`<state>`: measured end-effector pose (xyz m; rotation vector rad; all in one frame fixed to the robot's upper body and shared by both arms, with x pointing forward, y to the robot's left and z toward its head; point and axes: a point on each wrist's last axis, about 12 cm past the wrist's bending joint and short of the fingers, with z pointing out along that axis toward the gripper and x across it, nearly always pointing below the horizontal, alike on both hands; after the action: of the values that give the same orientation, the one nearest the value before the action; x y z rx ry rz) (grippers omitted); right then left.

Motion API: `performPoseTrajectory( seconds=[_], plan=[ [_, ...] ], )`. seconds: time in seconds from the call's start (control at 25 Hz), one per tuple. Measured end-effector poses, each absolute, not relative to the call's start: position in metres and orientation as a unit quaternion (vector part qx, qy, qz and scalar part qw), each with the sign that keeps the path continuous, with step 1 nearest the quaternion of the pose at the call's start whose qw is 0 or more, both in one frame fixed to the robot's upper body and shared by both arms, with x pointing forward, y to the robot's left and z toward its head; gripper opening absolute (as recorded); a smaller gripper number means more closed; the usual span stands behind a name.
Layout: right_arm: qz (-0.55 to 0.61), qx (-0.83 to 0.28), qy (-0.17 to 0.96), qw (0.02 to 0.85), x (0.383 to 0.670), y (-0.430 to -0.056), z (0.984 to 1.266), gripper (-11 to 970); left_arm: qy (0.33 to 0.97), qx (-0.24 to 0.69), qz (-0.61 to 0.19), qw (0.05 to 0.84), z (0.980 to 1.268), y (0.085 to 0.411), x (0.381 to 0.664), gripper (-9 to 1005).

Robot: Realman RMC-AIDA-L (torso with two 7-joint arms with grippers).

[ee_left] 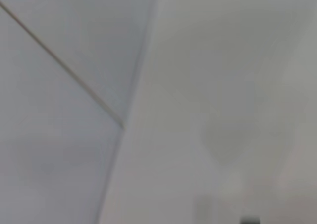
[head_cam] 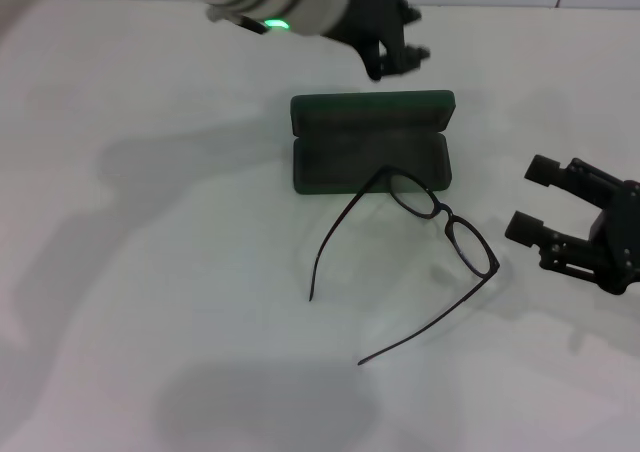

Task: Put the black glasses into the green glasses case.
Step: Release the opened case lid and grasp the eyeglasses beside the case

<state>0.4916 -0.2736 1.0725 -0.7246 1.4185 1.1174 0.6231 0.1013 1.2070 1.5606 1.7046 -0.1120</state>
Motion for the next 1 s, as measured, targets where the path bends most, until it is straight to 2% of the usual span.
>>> performPoseTrajectory(
  seconds=[0.12, 0.28, 0.52, 0.6, 0.84, 1.0],
  plan=[
    [0.468, -0.305, 0.610, 0.561, 0.495, -0.277, 1.073, 822, 0.675, 0.561, -0.113, 0.466, 1.221, 0.126, 0.610, 359],
    [0.463, -0.305, 0.616, 0.560, 0.500, -0.279, 1.076, 822, 0.654, 0.472, -0.227, 0.545, 1.225, 0.167, 0.586, 349],
    [0.455, -0.341, 0.678, 0.466, 0.541, -0.279, 1.113, 801, 0.622, 0.381, -0.290, 0.620, 1.199, 0.232, 0.548, 335],
    [0.431, -0.360, 0.715, 0.416, 0.558, -0.270, 1.131, 780, 0.616, 0.366, -0.308, 0.626, 1.186, 0.244, 0.538, 139],
    [0.366, -0.379, 0.781, 0.337, 0.587, -0.235, 1.161, 700, 0.599, 0.352, -0.370, 0.617, 1.150, 0.262, 0.515, 31],
    [0.286, -0.387, 0.838, 0.257, 0.614, -0.197, 1.183, 642, 0.592, 0.342, -0.393, 0.615, 1.136, 0.269, 0.507, 31]
  ],
)
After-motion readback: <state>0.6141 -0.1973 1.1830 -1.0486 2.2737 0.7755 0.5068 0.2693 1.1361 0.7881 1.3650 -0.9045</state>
